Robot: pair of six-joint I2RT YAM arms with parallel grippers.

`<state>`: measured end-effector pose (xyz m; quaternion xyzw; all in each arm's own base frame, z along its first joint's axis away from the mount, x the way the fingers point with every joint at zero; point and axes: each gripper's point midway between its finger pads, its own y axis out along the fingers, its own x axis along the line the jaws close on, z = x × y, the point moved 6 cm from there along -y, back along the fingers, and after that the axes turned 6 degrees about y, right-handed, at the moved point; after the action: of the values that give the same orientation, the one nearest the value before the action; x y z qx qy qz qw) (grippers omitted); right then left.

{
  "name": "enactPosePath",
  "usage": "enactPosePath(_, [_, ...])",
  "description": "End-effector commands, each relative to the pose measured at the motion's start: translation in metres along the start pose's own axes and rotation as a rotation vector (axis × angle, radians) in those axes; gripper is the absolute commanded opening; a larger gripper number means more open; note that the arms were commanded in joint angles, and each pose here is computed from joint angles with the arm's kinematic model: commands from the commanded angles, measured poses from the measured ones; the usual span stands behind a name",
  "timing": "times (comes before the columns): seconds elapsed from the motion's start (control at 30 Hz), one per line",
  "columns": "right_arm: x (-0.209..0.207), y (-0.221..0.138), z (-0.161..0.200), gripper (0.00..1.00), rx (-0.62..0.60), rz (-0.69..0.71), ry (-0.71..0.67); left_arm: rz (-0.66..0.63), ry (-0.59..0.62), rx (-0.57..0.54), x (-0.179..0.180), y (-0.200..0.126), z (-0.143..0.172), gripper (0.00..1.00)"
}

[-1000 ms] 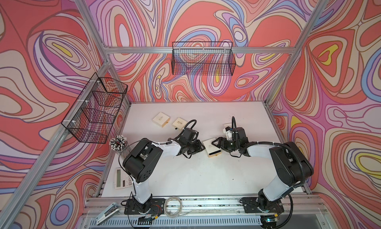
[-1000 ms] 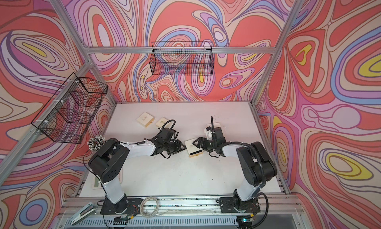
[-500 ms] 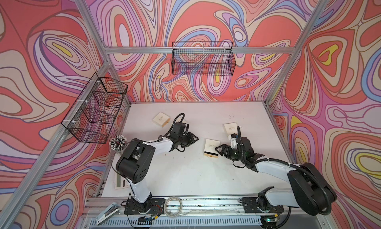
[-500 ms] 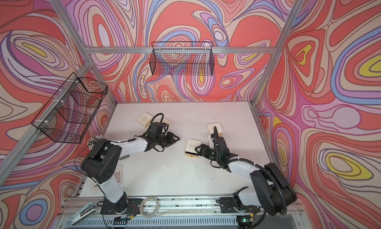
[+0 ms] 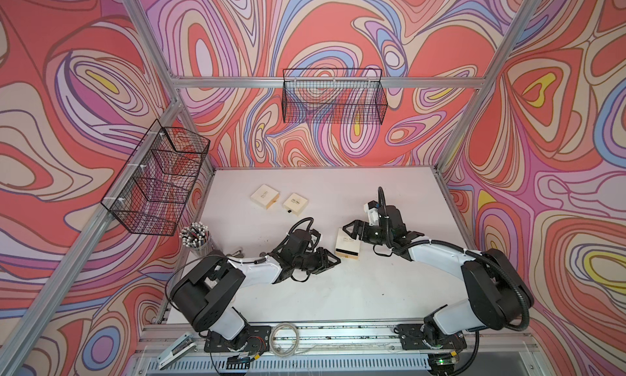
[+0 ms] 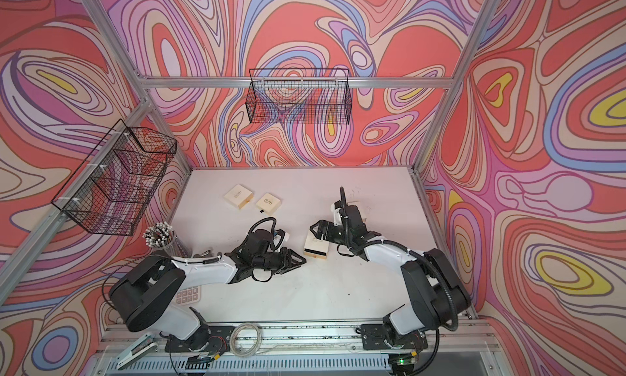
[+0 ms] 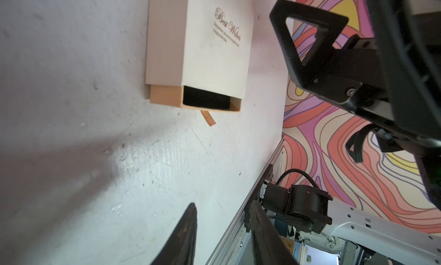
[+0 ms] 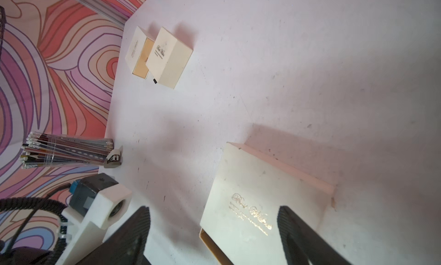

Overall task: Take out the earrings from the drawer-style jewelry box
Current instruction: Open the drawer in the jewelry box.

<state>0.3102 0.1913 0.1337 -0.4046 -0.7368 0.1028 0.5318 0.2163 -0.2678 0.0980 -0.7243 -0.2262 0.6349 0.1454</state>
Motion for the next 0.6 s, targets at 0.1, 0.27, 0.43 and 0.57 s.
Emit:
enactPosePath(0.1, [0.012,0.015,0.0,0.9,0.045,-0.051,-0.035,0.109,-0.047,0.014,-0.001,0.033,-0.015,0.35])
enactPosePath(0.27, [0.009,0.02,0.003,0.9,0.063,-0.037,-0.034,0.117,-0.056,0.012,0.005,0.043,-0.019,0.35])
enactPosePath(0.43, [0.005,0.024,0.005,0.9,0.079,-0.028,-0.034,0.135,-0.071,0.027,0.008,0.052,-0.021,0.33])
enactPosePath(0.57, [0.003,0.026,0.007,0.9,0.086,-0.025,-0.029,0.131,-0.075,0.022,0.009,0.057,-0.024,0.32])
